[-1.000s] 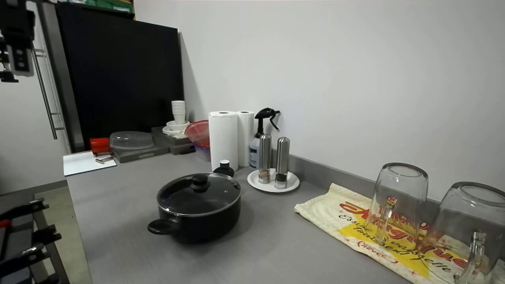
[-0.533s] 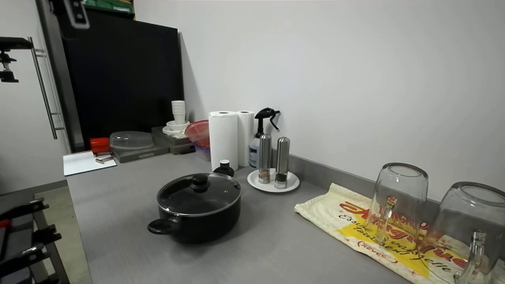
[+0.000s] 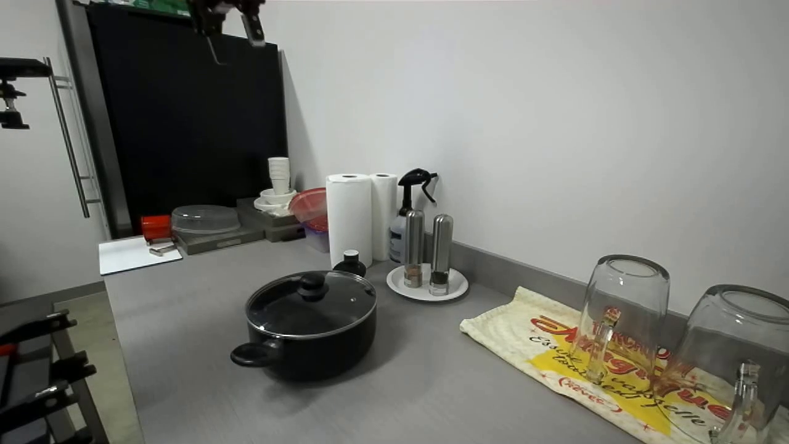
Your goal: Pick up the lid from the pot and put it on the counter
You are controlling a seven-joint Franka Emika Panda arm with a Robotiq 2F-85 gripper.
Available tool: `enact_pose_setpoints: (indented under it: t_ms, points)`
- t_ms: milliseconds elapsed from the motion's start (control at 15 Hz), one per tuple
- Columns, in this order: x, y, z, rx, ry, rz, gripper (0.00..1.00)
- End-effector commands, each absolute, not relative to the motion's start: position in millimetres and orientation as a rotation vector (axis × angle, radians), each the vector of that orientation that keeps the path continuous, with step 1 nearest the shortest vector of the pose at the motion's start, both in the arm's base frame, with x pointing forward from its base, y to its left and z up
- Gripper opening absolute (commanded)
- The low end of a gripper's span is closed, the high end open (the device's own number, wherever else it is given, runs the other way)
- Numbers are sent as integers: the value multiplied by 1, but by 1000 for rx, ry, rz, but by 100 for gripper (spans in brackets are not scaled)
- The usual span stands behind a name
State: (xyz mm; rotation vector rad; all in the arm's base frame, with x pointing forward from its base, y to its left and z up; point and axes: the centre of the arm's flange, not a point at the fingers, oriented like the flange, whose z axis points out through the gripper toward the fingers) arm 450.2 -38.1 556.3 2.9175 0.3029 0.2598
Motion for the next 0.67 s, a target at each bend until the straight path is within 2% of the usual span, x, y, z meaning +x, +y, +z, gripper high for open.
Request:
enact_pose_setpoints:
  t_ms: [0,333,600]
  points:
    - [526,-62,500,2948,309,109,100]
    - [552,-113,397,3022,253,-175,100]
    - [562,-130,346,3063,230,-319,100]
